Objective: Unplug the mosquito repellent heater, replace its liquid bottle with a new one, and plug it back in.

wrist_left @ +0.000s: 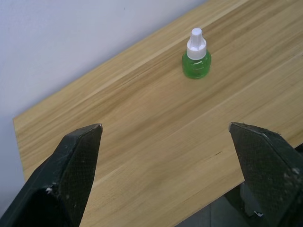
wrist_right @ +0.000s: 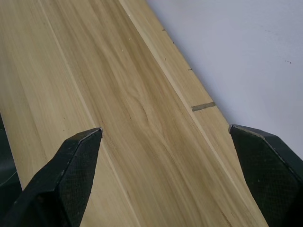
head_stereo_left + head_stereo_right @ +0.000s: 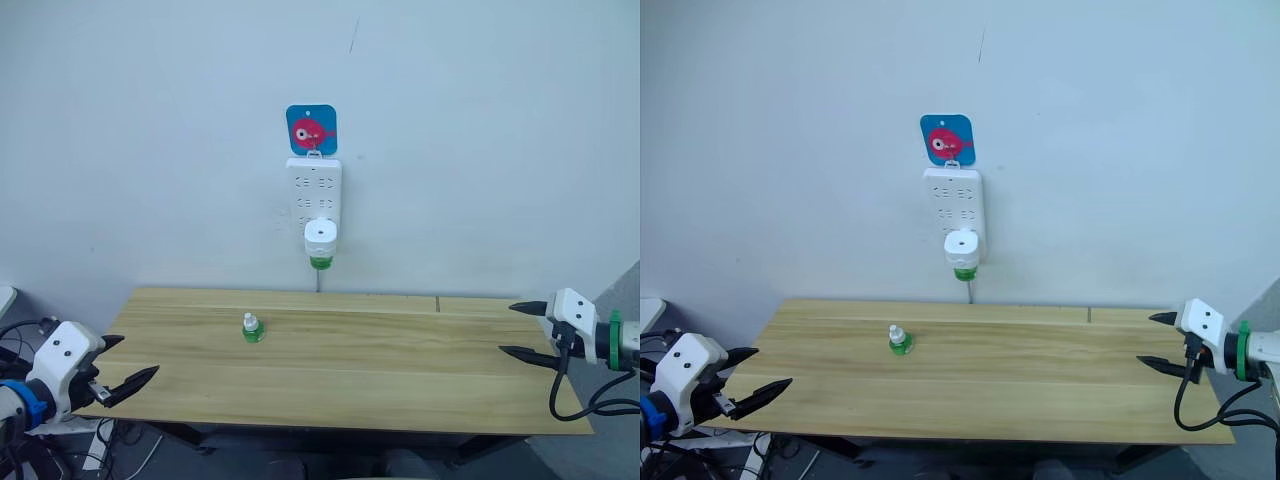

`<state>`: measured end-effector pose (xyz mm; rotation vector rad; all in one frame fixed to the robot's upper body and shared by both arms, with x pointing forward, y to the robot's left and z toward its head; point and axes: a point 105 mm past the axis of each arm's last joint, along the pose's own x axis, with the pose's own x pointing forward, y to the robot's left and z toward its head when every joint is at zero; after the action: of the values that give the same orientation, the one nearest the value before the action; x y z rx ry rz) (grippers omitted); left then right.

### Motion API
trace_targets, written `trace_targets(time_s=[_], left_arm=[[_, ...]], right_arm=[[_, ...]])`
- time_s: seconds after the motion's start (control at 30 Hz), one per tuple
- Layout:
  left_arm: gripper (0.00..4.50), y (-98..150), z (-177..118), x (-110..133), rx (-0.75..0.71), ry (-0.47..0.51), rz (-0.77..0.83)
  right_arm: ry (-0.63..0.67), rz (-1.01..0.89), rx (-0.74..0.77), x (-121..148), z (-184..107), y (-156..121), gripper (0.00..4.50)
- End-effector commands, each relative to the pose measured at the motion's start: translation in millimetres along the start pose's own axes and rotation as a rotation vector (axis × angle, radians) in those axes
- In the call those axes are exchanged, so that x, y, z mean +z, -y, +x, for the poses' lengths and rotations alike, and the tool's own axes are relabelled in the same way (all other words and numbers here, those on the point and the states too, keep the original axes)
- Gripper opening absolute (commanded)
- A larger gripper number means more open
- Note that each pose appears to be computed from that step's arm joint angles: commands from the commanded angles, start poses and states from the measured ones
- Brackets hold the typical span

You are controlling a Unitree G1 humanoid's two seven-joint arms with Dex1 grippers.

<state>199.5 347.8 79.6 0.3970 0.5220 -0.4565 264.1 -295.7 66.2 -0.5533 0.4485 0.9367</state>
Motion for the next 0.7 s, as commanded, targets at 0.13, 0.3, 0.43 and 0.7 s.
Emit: trace_targets(time_s=[0.13,0.3,0.43,0.7], left_arm=[[4.5,0,0,3,-0.033,0.046,-0.003],[4.5,-11,-3,7,-0.026,0.094,-0.012],[4.5,-13,-5,10,-0.033,0.134,-0.007],[4.5,-16,-9,13,-0.066,0.159,-0.034]], right_arm=[[0.021,-0.05,-0.046,14,-11,10,4.47],[0.029,-0.046,-0.053,14,-13,9,4.47],[0.034,-0.044,-0.052,15,-12,7,4.47],[0.046,0.028,-0.027,8,-16,-1,4.47]])
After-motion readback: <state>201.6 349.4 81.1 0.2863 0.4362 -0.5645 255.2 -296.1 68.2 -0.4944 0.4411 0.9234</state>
